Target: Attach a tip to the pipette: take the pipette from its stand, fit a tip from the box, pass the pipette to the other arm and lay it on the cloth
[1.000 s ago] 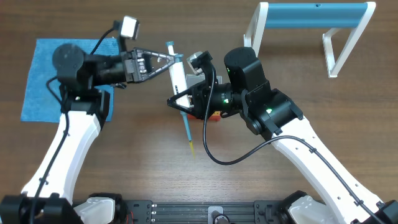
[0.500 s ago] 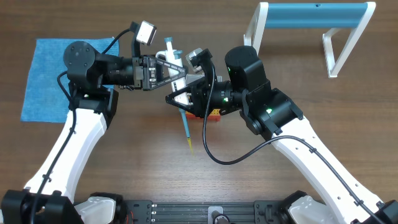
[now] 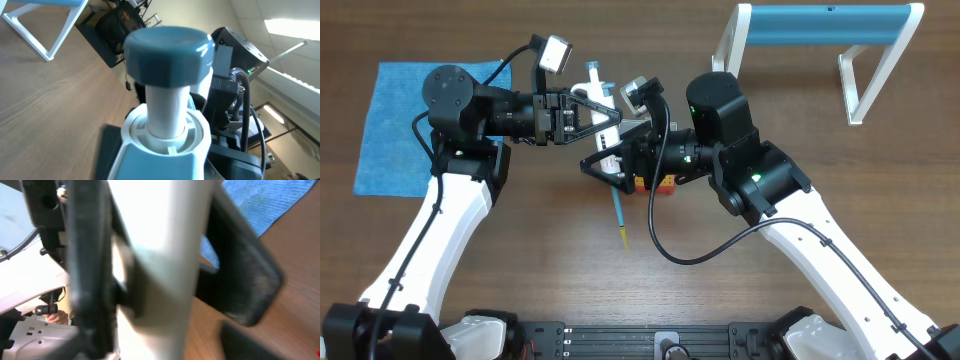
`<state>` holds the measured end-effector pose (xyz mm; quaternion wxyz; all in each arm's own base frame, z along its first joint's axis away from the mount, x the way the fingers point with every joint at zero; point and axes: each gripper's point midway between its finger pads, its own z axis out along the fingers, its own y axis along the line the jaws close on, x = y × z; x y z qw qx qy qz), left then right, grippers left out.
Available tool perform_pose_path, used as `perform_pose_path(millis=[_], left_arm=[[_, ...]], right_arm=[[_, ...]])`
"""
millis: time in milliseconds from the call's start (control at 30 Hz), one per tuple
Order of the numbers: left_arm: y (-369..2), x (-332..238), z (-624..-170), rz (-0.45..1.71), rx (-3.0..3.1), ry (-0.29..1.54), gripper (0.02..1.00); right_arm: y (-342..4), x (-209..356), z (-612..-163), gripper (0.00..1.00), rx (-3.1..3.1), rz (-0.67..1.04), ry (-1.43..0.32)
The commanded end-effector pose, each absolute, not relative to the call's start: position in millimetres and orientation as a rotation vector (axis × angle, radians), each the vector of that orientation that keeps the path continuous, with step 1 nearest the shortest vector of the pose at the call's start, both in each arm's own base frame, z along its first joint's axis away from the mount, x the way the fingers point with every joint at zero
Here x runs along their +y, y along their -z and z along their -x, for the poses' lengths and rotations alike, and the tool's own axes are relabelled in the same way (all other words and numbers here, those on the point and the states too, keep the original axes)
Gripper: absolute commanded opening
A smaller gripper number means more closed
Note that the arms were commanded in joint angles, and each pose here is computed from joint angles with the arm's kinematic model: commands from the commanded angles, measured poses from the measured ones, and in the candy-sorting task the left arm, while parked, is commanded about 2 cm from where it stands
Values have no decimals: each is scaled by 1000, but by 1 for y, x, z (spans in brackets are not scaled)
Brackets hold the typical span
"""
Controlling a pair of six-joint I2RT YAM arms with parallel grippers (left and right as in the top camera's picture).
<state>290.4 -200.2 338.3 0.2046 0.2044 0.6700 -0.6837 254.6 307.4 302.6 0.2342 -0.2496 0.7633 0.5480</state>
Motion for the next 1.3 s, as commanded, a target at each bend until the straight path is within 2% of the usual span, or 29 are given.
perform_pose_path(millis=[33, 100, 233, 267, 333, 400, 467, 533, 600, 667, 833, 933, 1000, 1100, 1167, 1200, 1300], left_arm=[[-328, -196, -303, -509, 1904, 1910, 27], [-312, -190, -314, -439, 1940, 1905, 27], [-254, -153, -359, -89, 2062, 1755, 27], [-236, -139, -368, 19, 2105, 1692, 27], [-184, -91, -382, 366, 2242, 1506, 27], [-150, -53, -374, 590, 2336, 1371, 25], [-126, -22, -355, 759, 2451, 1213, 25], [-109, 15, -326, 887, 2639, 906, 25], [-120, 49, -305, 854, 2791, 604, 25], [-144, 81, -304, 833, 2845, 388, 25], [-206, 152, -354, 863, 2806, 142, 25], [-207, 194, -386, 826, 2841, -64, 25], [-200, 213, -413, 838, 2792, -135, 25], [-179, 247, -471, 779, 2668, -337, 25], [-165, 252, -497, 622, 2664, -456, 27], [-156, 247, -507, 476, 2697, -497, 25], [-122, 221, -529, -102, 2820, -635, 25]], right_arm=[[-309, 290, -256, 884, 2053, 734, -1539], [-305, 270, -258, 886, 2056, 744, -1546], [-285, 187, -282, 886, 2177, 484, -1456], [-290, 171, -284, 886, 2150, 445, -1485], [-307, 143, -284, 888, 2072, 363, -1548], [-309, 123, -288, 888, 2081, 282, -1448], [-302, 105, -292, 888, 2139, 199, -1247], [-289, 86, -295, 888, 2230, 69, -1024], [-280, 71, -294, 888, 2285, -23, -853], [-275, 64, -295, 890, 2309, -68, -768], [-255, 51, -305, 888, 2380, -181, -637], [-242, 53, -309, 890, 2431, -225, -646], [-231, 53, -310, 890, 2475, -266, -639], [-202, 38, -307, 890, 2588, -374, -496], [-189, 33, -306, 890, 2636, -427, -435], [-185, 35, -308, 890, 2646, -440, -438], [-177, 39, -317, 890, 2654, -467, -451]])
